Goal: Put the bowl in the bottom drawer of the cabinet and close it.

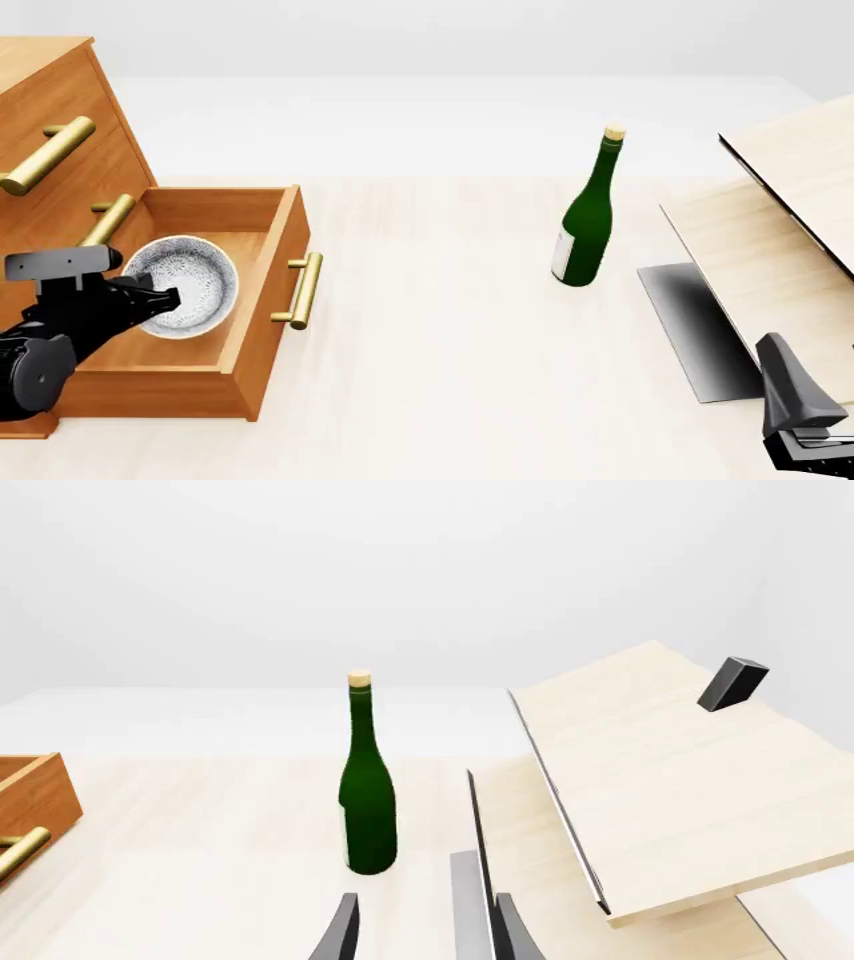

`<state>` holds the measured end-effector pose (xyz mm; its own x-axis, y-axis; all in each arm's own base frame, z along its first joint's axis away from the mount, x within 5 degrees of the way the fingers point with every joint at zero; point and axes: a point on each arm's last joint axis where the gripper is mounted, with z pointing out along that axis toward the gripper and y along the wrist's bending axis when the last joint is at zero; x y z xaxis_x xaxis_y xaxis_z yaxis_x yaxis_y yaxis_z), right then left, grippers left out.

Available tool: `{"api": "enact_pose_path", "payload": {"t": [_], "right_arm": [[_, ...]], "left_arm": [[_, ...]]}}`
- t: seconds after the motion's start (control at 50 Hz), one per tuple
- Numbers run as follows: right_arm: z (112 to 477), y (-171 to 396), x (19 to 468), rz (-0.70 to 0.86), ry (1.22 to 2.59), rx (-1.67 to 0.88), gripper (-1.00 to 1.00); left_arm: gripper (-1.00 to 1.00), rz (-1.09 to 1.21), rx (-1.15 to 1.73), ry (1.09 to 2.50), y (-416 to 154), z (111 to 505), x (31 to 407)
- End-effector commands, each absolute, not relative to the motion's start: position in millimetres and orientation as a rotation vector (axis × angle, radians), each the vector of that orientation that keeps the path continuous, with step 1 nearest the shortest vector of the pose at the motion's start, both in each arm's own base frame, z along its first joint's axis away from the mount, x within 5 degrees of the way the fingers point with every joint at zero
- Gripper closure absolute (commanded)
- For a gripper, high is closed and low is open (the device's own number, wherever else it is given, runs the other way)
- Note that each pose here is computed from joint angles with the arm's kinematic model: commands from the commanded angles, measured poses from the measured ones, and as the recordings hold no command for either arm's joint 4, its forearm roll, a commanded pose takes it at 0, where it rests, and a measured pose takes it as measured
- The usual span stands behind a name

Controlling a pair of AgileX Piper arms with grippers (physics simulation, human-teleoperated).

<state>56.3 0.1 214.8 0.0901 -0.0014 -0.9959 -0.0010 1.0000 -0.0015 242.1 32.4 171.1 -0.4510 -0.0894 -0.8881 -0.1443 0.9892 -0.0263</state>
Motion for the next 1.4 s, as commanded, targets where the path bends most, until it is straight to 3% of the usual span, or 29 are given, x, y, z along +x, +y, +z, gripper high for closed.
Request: {"api": "enact_pose_path", "payload": {"t": [0.02,0.74,0.76,1.4], "right_arm": [[215,0,56,0.000,1.481,-0.002,-1.00],[215,0,56,0.000,1.481,-0.002,-1.00],[215,0,56,0.000,1.481,-0.002,-1.00],[215,0,56,0.000,1.481,-0.002,-1.00]], "left_arm": [[1.00,0.069,-0.202,2.039,38,168,242],[1.00,0.067,-0.222,2.080,40,150,248],[-1.00,0.067,-0.222,2.080,40,150,248],[-1.00,0.111,-0.191,2.052,44,161,241]]}}
